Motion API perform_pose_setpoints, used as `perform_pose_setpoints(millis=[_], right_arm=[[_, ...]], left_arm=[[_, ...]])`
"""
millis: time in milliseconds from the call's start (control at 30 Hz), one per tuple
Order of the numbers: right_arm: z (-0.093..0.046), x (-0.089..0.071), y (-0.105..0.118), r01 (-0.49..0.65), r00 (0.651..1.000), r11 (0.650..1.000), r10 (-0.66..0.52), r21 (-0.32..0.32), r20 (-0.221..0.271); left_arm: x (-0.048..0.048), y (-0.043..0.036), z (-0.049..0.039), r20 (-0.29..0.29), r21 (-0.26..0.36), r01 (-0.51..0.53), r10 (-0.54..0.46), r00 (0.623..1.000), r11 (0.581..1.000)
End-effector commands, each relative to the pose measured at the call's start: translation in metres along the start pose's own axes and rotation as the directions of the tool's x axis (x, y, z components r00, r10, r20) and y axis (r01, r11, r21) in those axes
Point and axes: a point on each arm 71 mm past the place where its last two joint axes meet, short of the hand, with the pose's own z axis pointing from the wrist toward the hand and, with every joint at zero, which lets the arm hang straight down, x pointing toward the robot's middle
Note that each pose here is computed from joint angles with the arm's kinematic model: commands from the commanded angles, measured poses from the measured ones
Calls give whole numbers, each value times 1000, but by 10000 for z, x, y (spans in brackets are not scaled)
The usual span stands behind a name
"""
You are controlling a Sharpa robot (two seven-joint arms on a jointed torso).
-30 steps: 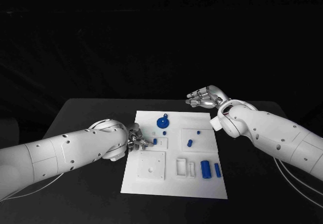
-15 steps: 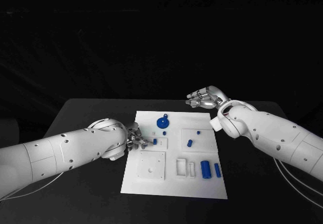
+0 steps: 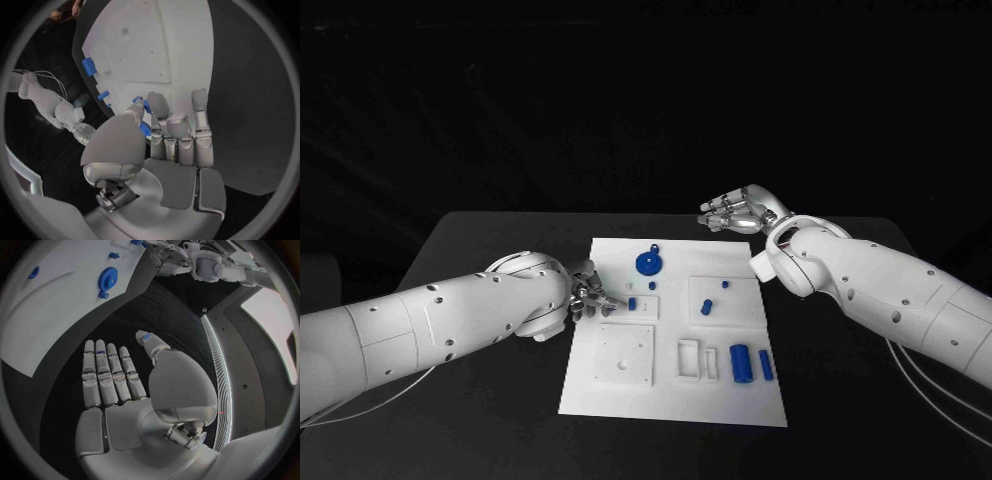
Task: Assemble the parts on the task board
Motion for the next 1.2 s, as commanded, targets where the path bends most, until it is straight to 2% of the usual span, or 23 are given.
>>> perform_pose_setpoints(millis=[33, 667, 1200], right_arm=[[0, 13, 9, -1, 1000, 1000, 0, -11, -11], [-3, 12, 5, 0, 1000, 1000, 0, -10, -11], [-3, 12, 6, 0, 1000, 1000, 0, -11, -11]], left_arm=[[-8, -21, -3, 5, 11, 15, -15, 1000, 1000], [-41, -10, 6, 20, 9, 51, -51, 999, 999], [-38, -18, 14, 4, 9, 64, -64, 998, 998]])
